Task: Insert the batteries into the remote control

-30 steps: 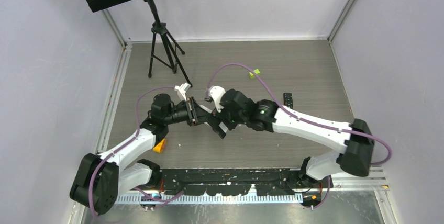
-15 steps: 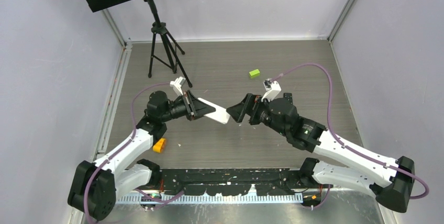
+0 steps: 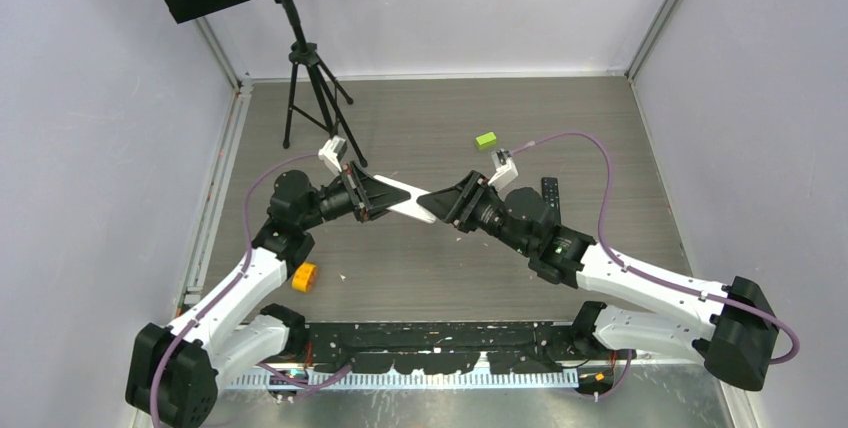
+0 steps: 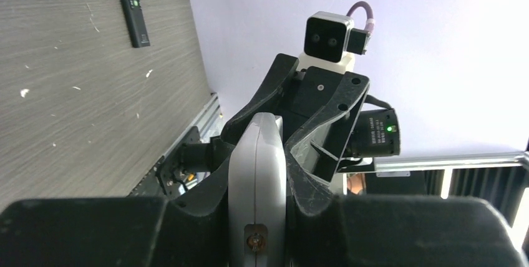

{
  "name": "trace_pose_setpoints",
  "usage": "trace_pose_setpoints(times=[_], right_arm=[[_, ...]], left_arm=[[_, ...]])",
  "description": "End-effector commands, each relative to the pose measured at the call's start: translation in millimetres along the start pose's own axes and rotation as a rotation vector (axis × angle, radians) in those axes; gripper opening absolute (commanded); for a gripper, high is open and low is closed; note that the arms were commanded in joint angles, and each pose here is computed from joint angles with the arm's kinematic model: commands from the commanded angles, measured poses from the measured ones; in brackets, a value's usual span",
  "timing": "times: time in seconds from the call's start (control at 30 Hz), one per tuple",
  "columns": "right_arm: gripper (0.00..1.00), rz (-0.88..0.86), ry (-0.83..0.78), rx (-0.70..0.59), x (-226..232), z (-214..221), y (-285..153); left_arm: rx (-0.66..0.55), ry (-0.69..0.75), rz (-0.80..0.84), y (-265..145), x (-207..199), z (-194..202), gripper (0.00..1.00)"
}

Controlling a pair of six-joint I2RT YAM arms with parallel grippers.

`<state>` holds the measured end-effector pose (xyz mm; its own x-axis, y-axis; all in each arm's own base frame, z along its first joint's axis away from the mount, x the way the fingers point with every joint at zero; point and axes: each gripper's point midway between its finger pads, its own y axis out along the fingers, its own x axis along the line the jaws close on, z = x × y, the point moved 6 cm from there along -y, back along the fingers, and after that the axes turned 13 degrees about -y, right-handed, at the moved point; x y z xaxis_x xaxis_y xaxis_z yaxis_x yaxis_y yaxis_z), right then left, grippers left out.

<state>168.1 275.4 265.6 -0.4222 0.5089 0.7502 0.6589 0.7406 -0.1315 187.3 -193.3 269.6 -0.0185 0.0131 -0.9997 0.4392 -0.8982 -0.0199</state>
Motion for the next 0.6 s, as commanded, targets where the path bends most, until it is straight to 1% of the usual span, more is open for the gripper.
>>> trace_pose_setpoints(times=[0.0,0.23,0.57], right_arm=[[0.49,-0.111,0.008,-0.076,13.6,-8.9,-4.4],[0.36,-0.178,-0.005,-0.117,9.4,-4.8,-10.0],[0.31,-0.193,-0.003,-0.139,6.5,-3.4,-10.3]], left_arm=[[0.009,0.020,0.121,-3.4,-41.0,4.7,0.00],[0.003,0.009,0.171,-4.4,-53.0,4.7,0.00],[-0.003,0.004,0.200,-4.0,-55.6,3.6,0.00]])
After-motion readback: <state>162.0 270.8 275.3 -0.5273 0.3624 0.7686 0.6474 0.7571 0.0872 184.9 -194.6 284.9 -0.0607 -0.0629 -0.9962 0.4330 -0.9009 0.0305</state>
